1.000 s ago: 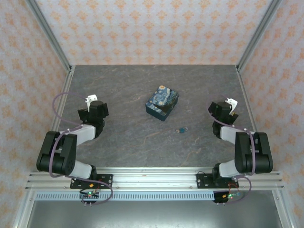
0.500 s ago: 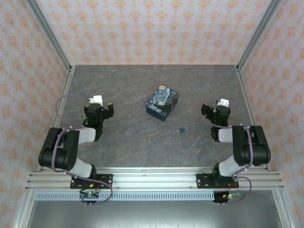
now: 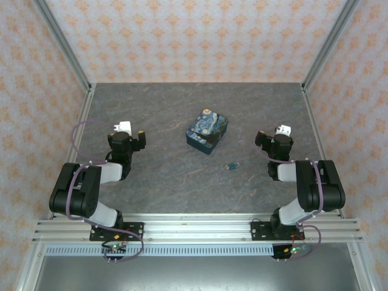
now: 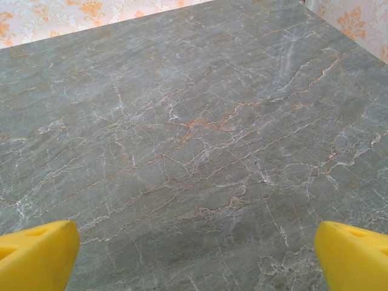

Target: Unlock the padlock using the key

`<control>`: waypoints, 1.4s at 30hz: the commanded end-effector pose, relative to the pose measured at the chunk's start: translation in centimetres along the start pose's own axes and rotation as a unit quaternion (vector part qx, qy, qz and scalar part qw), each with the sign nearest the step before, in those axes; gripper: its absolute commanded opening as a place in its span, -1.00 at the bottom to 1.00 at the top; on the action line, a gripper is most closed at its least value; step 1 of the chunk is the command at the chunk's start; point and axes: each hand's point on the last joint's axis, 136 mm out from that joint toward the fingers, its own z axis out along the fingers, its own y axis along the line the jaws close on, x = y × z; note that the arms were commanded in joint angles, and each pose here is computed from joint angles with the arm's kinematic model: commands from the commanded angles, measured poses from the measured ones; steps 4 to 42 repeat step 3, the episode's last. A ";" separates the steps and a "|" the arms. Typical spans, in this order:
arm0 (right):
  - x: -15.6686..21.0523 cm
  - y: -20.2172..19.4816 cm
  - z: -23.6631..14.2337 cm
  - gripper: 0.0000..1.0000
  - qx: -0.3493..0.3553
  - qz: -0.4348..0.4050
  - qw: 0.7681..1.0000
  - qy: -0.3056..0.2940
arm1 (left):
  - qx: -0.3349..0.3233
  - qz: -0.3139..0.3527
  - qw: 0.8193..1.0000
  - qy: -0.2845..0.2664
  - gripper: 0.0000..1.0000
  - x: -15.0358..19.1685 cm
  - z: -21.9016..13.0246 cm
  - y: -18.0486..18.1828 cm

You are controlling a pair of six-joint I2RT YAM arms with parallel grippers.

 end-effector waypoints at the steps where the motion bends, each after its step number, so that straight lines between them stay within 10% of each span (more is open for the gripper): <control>1: -1.0 0.2 0.1 0.98 0.002 -0.008 1.000 -0.014 | 0.001 0.004 1.000 -0.010 0.99 -0.3 0.1 0.1; 42: -1.0 0.2 0.0 0.98 0.001 -0.007 1.000 -0.016 | 0.000 0.003 1.000 -0.011 0.99 -0.3 0.0 0.2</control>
